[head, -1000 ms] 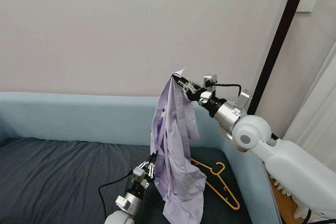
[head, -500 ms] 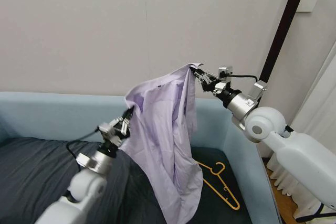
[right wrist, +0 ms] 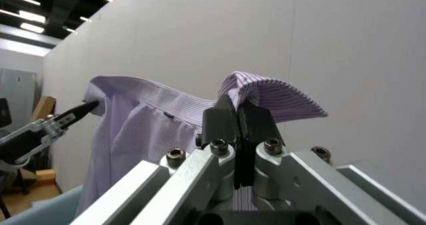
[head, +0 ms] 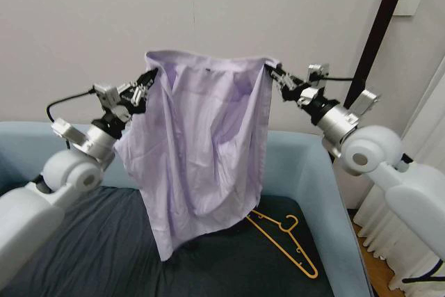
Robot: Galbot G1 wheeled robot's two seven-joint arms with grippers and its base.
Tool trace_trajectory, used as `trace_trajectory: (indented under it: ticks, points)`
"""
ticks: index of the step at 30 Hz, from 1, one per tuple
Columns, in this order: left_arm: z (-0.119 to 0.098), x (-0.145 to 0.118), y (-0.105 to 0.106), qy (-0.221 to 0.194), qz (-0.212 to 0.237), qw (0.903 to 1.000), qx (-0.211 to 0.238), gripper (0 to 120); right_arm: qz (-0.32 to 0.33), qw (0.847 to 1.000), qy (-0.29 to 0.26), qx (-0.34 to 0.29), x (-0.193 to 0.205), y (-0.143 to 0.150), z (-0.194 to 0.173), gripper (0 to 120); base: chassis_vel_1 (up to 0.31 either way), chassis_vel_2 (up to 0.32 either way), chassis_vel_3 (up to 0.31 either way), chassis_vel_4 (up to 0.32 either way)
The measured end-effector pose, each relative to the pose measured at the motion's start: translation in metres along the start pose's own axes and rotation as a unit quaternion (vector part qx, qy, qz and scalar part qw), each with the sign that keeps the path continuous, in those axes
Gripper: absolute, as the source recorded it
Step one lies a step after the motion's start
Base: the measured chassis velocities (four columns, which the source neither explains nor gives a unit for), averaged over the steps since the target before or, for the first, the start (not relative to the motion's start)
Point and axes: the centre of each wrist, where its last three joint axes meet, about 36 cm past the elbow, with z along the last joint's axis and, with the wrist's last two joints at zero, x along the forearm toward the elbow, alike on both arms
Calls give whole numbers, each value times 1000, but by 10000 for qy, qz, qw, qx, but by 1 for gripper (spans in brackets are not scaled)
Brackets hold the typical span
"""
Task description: Pick up the clothes from the sofa and hang them on the clothes hanger.
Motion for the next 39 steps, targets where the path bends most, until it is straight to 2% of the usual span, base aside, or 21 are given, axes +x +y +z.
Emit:
trace_trajectory:
  ticks: [2,4,6,9,10,13,15,16,20,21,24,25,28,30,31,34,36,39]
  points:
    - [-9,1,7,36,35,10000,-28,0,64,9998,93,181,1,0,-14,0,0,0,0,0]
    - [-8,6,10,124,68,9999,-39,0,151,9992,219,288,3,-1,-13,0,0,0,0,0]
    - [4,25,11,431,293,9986,-17,0,389,9960,617,515,10,-2,2,0,0,0,0,0]
    - [28,53,5,935,892,9914,184,0,745,9882,1171,651,24,2,35,0,0,0,0,0]
    - [28,53,5,935,892,9914,184,0,745,9882,1171,651,24,2,35,0,0,0,0,0]
    - [44,68,4,1261,1353,9818,425,0,1167,9774,1629,677,38,7,63,0,0,0,0,0]
    - [47,73,12,1355,1758,9732,605,0,1521,9683,1878,629,45,9,80,0,0,0,0,0]
    - [47,73,12,1355,1758,9732,605,0,1521,9683,1878,629,45,9,80,0,0,0,0,0]
    - [37,77,45,1551,2389,9575,457,0,1699,9669,1843,472,48,7,87,0,0,0,0,0]
    - [37,77,45,1551,2389,9575,457,0,1699,9669,1843,472,48,7,87,0,0,0,0,0]
    - [26,78,69,1734,2834,9431,152,0,1364,9787,1496,347,50,1,83,0,0,0,0,0]
    - [23,77,74,1734,2865,9422,33,0,1264,9816,1394,312,50,0,81,0,0,0,0,0]
    - [19,74,76,1628,2755,9474,-116,0,1084,9870,1167,222,48,-2,77,0,0,0,0,0]
    - [15,69,75,1402,2499,9579,-168,0,872,9921,890,119,46,-5,70,0,0,0,0,0]
    - [15,69,75,1402,2499,9579,-168,0,872,9921,890,119,46,-5,70,0,0,0,0,0]
    - [6,57,76,995,2074,9729,-227,0,496,9974,522,-24,41,-8,55,0,0,0,0,0]
    - [4,54,77,918,1992,9753,-246,0,431,9979,475,-37,40,-8,51,0,0,0,0,0]
    - [-14,35,82,621,1588,9843,-453,0,326,9985,434,19,36,-7,26,0,0,0,0,0]
